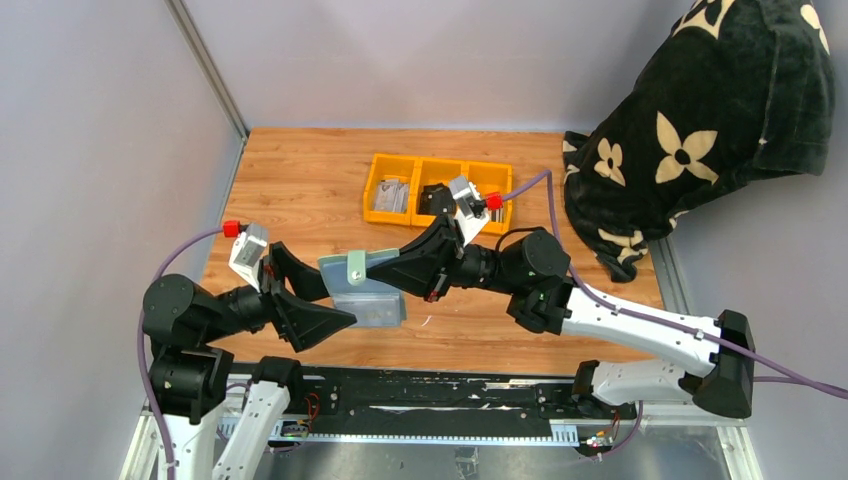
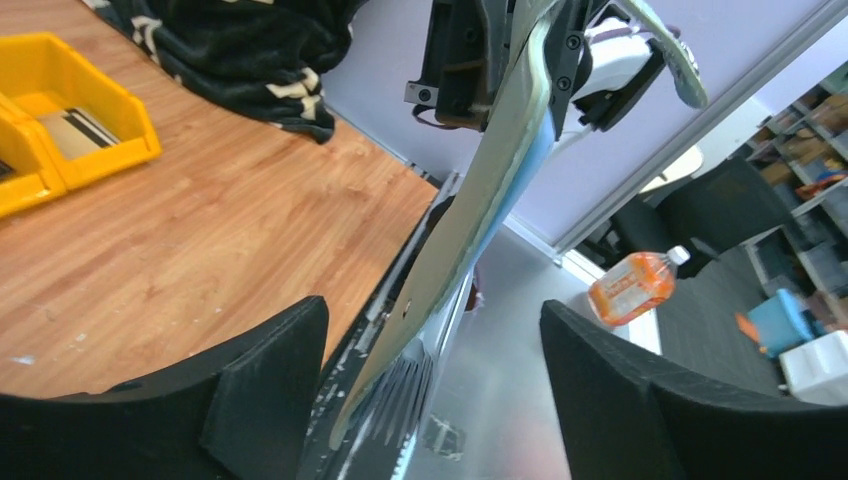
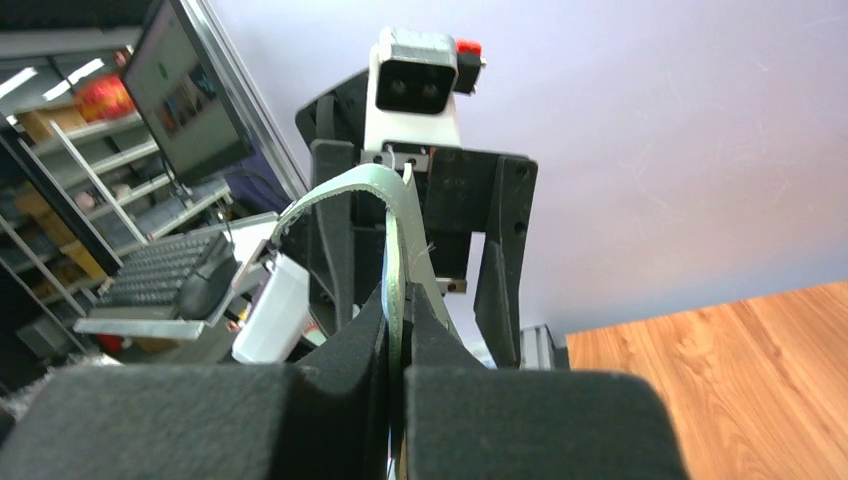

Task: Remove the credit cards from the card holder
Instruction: Remove the credit card from the card holder.

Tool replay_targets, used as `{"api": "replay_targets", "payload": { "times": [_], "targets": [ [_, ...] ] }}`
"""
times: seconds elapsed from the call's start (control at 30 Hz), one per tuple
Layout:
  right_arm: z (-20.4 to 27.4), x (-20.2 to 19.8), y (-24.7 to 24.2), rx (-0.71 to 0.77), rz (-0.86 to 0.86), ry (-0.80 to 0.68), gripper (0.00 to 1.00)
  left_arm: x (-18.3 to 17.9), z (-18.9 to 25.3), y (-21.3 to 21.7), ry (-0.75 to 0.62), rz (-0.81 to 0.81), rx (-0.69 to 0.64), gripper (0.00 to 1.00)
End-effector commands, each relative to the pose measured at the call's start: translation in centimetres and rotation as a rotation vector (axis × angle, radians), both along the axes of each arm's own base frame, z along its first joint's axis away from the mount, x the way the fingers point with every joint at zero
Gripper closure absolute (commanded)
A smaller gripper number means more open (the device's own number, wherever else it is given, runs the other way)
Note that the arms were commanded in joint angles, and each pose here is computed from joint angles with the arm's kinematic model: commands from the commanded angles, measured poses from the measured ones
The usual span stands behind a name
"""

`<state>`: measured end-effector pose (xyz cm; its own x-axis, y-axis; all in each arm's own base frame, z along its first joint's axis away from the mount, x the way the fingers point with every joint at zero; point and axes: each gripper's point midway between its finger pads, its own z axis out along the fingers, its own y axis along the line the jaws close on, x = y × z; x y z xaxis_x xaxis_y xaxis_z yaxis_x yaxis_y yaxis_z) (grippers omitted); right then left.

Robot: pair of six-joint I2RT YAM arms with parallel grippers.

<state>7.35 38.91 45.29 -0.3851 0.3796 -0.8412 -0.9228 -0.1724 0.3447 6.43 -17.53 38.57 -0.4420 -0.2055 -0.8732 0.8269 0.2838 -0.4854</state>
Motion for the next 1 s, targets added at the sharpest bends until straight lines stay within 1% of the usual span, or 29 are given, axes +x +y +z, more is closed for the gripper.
{"api": "replay_targets", "payload": {
  "times": [0.0, 0.1, 0.2, 0.23, 0.3, 0.33, 0.37, 0.47, 0.53, 0.57, 0.6, 0.7, 0.73, 0.87, 0.97],
  "targets": [
    [3.8, 0.4, -2.2, 0.213, -0.020, 0.056, 1.00, -0.6, -0.1, -0.2, 0.011, -0.035, -0.018, 0.21],
    [3.8, 0.9, -2.2, 0.258, -0.021, 0.097, 1.00, -0.5, -0.3, -0.3, 0.032, -0.050, -0.029, 0.33],
    [3.8, 1.4, -1.8, 0.293, -0.022, 0.127, 1.00, -0.5, -0.9, -0.5, 0.073, -0.070, -0.035, 0.41],
    [3.9, 1.5, -1.9, 0.309, -0.022, 0.133, 1.00, -0.4, -1.1, -0.5, 0.078, -0.074, -0.036, 0.45],
    [3.9, 1.9, -1.7, 0.337, -0.032, 0.145, 1.00, -0.2, -1.4, -0.5, 0.088, -0.073, -0.036, 0.58],
    [3.8, 2.1, -1.7, 0.342, -0.038, 0.151, 1.00, -0.2, -1.4, -0.5, 0.088, -0.072, -0.036, 0.62],
    [3.8, 2.2, -1.6, 0.345, -0.042, 0.155, 1.00, -0.1, -1.4, -0.5, 0.084, -0.068, -0.037, 0.68],
    [2.9, 2.6, -1.3, 0.329, -0.058, 0.163, 1.00, 0.2, -1.2, -0.4, 0.071, -0.041, -0.031, 0.86],
    [2.1, 2.7, -1.0, 0.284, -0.072, 0.149, 1.00, 0.4, -1.3, -0.3, 0.071, -0.034, -0.019, 0.92],
    [1.1, 2.7, -0.4, 0.225, -0.079, 0.132, 0.95, 0.4, -1.4, -0.3, 0.073, -0.034, -0.012, 0.95],
    [1.2, 2.4, -0.3, 0.197, -0.073, 0.093, 0.88, 0.5, -1.5, -0.3, 0.075, -0.033, -0.002, 0.97],
    [-1.2, 1.3, 1.1, -0.031, -0.042, -0.034, 0.71, 0.5, -2.0, -0.2, 0.082, -0.044, 0.043, 1.00],
    [-1.9, 1.0, 1.4, -0.099, -0.024, -0.071, 0.68, 0.4, -2.2, -0.2, 0.084, -0.059, 0.054, 1.00],
    [-3.5, -0.1, 1.7, -0.290, 0.053, -0.186, 0.66, -0.4, -2.2, -0.4, 0.085, -0.125, 0.071, 1.00],
    [-3.9, -0.3, 1.5, -0.381, 0.075, -0.242, 0.66, -0.7, -1.9, -0.4, 0.067, -0.152, 0.071, 1.00]
  ]
}}
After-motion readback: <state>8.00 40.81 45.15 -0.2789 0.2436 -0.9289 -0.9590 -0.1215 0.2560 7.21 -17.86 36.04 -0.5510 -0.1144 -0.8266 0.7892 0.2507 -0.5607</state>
